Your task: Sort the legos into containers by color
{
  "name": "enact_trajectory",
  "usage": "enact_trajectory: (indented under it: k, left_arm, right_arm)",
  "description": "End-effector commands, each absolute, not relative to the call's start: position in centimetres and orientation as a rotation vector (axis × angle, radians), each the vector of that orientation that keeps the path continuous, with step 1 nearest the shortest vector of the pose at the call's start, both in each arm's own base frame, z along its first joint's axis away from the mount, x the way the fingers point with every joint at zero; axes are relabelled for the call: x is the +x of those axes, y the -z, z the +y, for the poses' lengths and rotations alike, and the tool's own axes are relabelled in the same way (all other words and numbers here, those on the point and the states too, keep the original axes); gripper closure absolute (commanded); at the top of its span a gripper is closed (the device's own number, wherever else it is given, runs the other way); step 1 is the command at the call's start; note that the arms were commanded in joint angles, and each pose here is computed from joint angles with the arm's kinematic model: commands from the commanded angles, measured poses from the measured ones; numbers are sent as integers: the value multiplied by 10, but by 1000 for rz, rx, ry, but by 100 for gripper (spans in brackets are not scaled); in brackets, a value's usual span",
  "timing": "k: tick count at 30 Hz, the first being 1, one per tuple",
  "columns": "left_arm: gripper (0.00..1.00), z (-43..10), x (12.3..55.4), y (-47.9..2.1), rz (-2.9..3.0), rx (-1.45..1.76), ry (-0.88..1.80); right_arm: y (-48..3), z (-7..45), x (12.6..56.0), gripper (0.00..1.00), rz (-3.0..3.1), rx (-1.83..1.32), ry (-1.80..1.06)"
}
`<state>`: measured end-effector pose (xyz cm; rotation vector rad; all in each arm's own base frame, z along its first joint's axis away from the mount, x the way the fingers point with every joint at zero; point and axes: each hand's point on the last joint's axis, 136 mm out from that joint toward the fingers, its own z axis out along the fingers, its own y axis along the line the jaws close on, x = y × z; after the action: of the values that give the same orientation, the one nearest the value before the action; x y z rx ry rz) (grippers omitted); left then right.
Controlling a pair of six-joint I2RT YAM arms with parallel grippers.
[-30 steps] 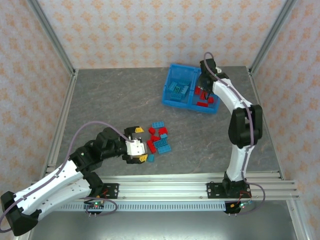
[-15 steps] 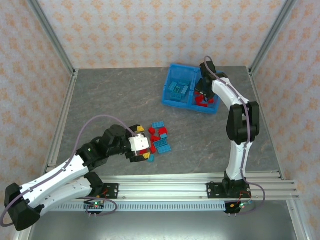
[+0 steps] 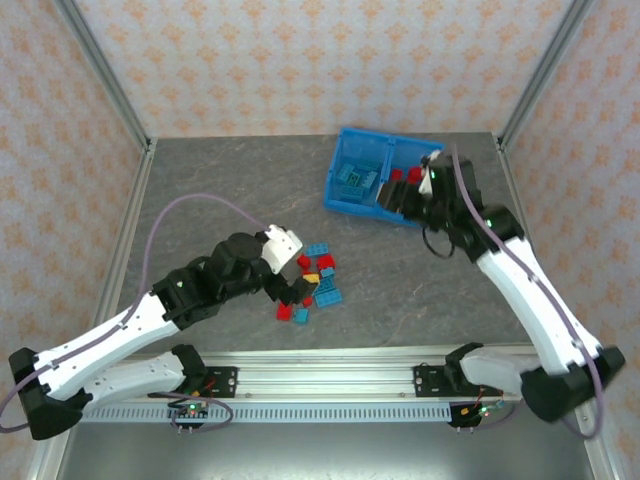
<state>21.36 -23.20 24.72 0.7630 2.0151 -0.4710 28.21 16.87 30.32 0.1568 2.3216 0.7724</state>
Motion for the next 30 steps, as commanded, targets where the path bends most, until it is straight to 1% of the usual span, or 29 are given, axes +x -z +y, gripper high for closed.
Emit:
enact_trajectory:
  k: [1, 3, 5, 8, 12, 15, 17, 19, 24, 27, 30]
  left_arm:
    - [5, -190, 223, -210, 2307, 148, 388]
    - [5, -193, 212, -184, 2450, 81, 383]
    - [5, -202, 200, -161, 2552, 76, 404]
    - [12, -214, 185, -130, 2654, 38, 442]
    - [21, -220, 178, -104, 2719, 68, 352]
    - [34, -224, 181, -93, 2734, 93, 271]
    - [38, -231, 183, -84, 2752, 106, 255]
    - [40, -237, 181, -74, 2770, 118, 236]
    - [40, -247, 179, -54, 2784, 168, 166]
    - [41, -255, 178, -41, 2803, 208, 173]
    - [44, -253, 179, -28, 2823, 198, 120]
  right_arm:
    - [-255, 194, 216, 27, 2584, 36, -956]
    - [-244, 197, 183, 20, 2697, -80, -973]
    - [-234, 188, 161, 15, 2801, -154, -892]
    - [-231, 183, 146, 11, 2863, -201, -871]
    - [-227, 181, 154, 10, 2829, -170, -836]
    - [-221, 182, 164, 10, 2815, -123, -816]
    - [-217, 183, 167, 10, 2821, -108, -802]
    - [-215, 182, 170, 10, 2826, -97, -785]
    - [-216, 181, 171, 10, 2814, -83, -775]
    - [-216, 180, 173, 10, 2810, -68, -769]
    - [-215, 178, 174, 10, 2810, -57, -753]
